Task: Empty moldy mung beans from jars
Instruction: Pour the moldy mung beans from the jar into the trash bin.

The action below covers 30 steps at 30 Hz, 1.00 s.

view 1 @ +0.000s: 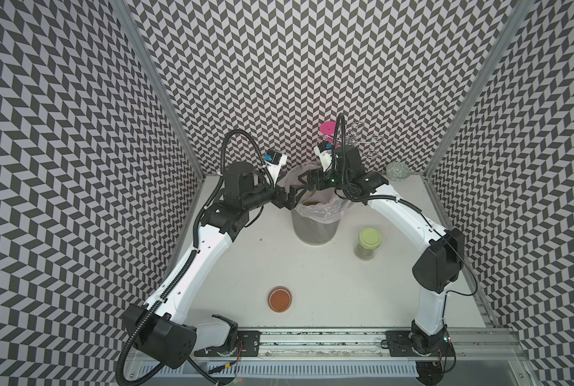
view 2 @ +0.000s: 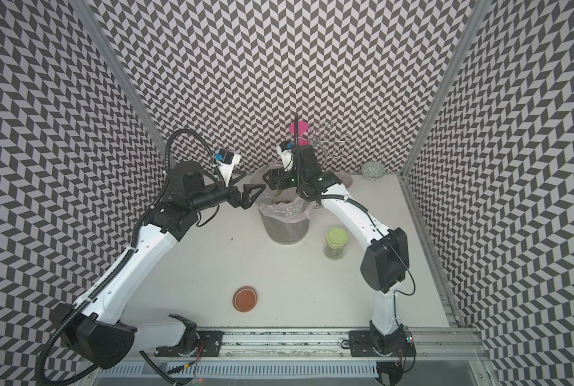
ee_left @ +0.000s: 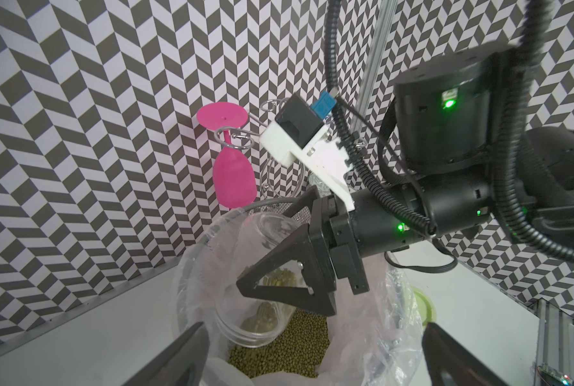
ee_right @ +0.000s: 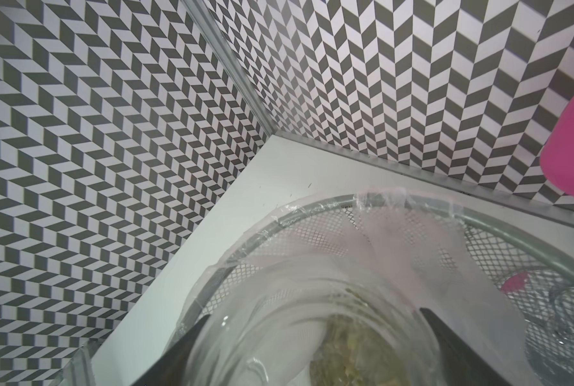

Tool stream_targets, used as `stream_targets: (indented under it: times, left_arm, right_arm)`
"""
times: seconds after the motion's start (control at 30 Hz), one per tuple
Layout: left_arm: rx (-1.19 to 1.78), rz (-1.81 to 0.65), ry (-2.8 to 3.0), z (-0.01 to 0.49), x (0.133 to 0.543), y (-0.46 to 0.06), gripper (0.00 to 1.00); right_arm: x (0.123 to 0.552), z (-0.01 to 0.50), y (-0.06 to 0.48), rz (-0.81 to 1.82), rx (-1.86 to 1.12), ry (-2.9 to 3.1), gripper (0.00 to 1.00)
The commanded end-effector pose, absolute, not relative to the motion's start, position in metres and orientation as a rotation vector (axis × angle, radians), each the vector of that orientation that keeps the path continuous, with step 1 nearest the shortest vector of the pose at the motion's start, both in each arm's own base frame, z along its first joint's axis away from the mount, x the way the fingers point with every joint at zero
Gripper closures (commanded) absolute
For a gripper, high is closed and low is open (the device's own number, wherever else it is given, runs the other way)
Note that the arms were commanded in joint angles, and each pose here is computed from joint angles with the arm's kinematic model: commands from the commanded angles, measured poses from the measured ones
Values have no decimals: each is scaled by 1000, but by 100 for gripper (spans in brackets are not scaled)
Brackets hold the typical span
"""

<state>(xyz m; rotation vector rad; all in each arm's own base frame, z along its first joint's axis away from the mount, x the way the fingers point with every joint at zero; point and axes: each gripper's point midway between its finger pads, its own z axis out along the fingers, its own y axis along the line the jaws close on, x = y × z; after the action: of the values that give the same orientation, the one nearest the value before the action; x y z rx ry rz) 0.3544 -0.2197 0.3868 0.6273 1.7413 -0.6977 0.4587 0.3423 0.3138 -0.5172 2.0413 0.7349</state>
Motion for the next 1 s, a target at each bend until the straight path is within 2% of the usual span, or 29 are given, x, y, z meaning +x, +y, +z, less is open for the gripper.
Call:
stream_targets:
  times: [0.0,0.6,0.97]
  left_arm:
    - [586,-675,1724,395,354,-211,0]
    - [450,-586,1622,426,329,-178,0]
    - [459,-597,1634,422,326,-179,0]
  right_arm:
    - [455,372,346,662,-553,1870,34]
    - [418,415,358,331,-625,1719,34]
    - [438,394,355,88,-632,1788,33]
